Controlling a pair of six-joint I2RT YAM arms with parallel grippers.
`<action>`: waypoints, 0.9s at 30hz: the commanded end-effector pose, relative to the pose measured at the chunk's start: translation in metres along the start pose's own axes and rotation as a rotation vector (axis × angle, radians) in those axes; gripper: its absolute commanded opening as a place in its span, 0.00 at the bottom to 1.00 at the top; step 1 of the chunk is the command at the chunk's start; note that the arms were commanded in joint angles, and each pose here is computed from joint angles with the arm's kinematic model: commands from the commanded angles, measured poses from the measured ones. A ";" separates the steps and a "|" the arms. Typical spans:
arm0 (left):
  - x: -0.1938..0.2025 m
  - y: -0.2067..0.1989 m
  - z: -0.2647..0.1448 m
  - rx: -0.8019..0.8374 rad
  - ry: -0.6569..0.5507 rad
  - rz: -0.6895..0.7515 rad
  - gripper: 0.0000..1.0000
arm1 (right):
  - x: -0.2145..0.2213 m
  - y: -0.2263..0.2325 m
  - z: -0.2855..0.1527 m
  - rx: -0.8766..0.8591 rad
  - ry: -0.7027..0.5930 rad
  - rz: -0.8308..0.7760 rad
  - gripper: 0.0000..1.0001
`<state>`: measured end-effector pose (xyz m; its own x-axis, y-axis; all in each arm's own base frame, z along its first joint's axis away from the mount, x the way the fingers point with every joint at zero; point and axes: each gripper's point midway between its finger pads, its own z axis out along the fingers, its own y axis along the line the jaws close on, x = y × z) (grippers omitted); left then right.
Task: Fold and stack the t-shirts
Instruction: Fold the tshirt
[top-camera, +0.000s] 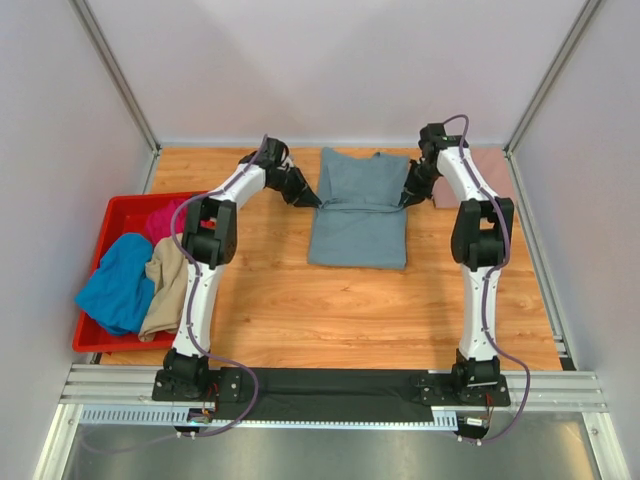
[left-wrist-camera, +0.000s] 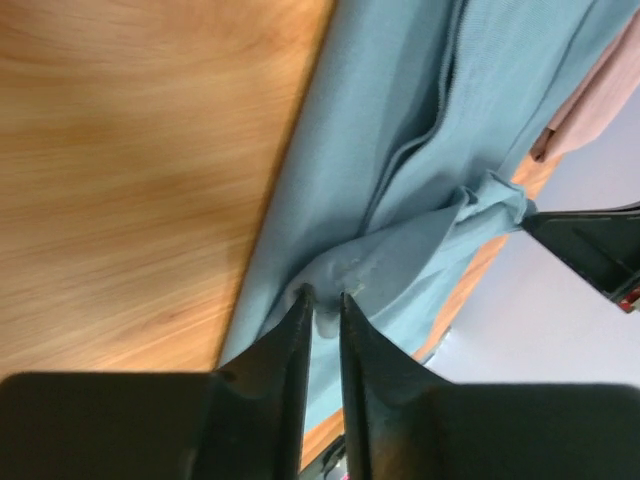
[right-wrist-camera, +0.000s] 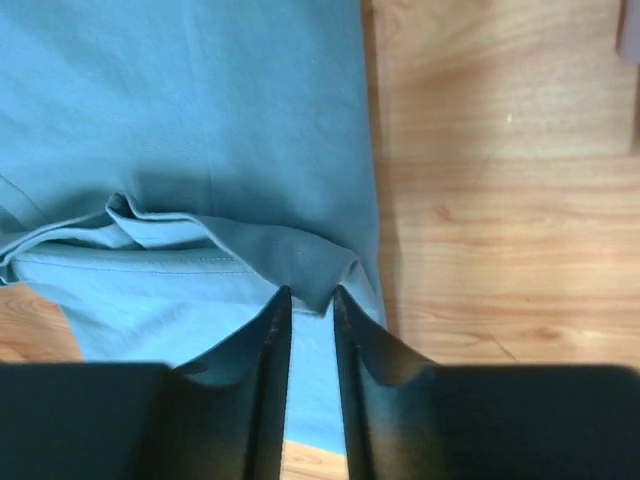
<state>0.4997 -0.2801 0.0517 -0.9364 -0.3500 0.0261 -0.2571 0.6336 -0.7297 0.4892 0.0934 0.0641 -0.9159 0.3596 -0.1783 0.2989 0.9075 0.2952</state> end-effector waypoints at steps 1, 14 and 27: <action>-0.016 -0.011 -0.020 -0.021 -0.078 -0.007 0.31 | -0.024 0.017 -0.010 -0.089 -0.056 0.009 0.27; 0.098 0.029 -0.064 -0.103 0.066 0.244 0.41 | 0.077 -0.004 -0.046 -0.204 0.120 -0.069 0.47; 0.129 0.051 -0.041 -0.178 0.181 0.369 0.40 | 0.113 -0.029 -0.019 -0.178 0.188 -0.091 0.45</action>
<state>0.3503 -0.2700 0.0472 -0.9987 0.0053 -0.0515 0.0351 0.8007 -0.5980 0.3616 0.1005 0.0411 -0.9688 0.2433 0.0479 0.2414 0.8812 0.4064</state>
